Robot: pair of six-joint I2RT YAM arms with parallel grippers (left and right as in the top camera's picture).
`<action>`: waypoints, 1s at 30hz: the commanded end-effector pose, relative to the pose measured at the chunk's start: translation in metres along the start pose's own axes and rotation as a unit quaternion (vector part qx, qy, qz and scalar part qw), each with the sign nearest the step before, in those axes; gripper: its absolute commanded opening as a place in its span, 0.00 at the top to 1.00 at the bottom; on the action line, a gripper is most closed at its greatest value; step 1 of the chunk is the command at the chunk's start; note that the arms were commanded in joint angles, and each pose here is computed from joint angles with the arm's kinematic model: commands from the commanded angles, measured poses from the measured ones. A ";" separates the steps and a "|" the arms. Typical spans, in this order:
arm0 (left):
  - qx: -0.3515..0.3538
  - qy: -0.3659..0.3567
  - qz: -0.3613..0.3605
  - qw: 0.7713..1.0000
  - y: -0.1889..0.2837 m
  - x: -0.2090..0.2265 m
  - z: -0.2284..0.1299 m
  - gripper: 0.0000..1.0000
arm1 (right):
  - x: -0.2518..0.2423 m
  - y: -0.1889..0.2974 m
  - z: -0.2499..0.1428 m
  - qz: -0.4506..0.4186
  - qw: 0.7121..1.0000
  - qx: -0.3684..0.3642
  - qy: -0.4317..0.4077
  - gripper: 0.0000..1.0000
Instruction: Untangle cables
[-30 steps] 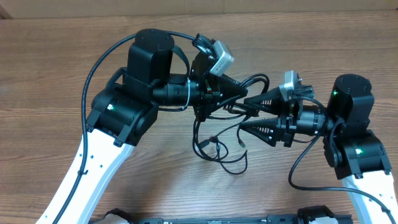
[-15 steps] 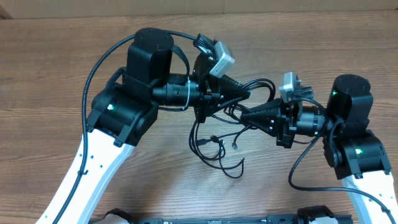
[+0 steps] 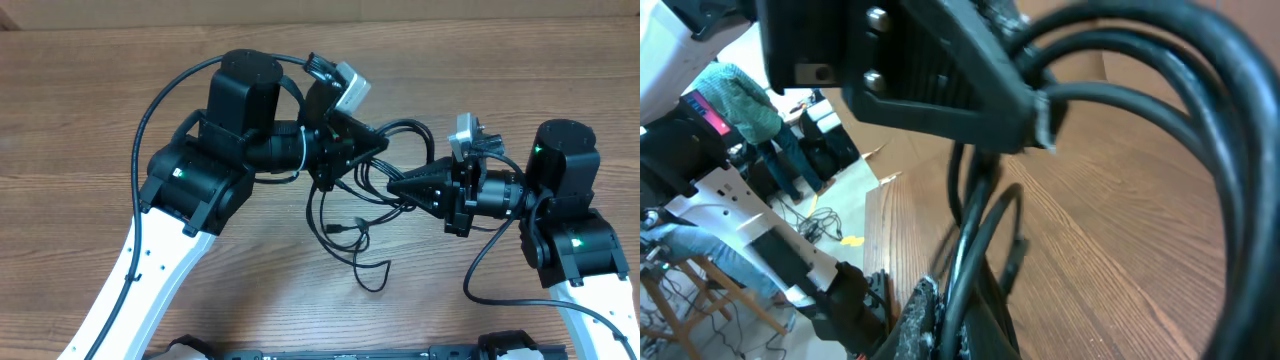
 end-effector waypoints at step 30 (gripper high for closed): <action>0.051 0.151 0.186 0.970 0.016 0.031 -0.022 0.96 | -0.018 0.007 0.035 -0.117 0.972 -0.120 -0.163 0.96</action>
Point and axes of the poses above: each gripper's point midway between its finger pads, its own y axis back along the fingers, its own x axis along the line the jaws close on, z = x × y, the point moved 8 cm from there along y, back along the fingers, and after that the axes turned 13 degrees about -y, right-handed, at the moved point
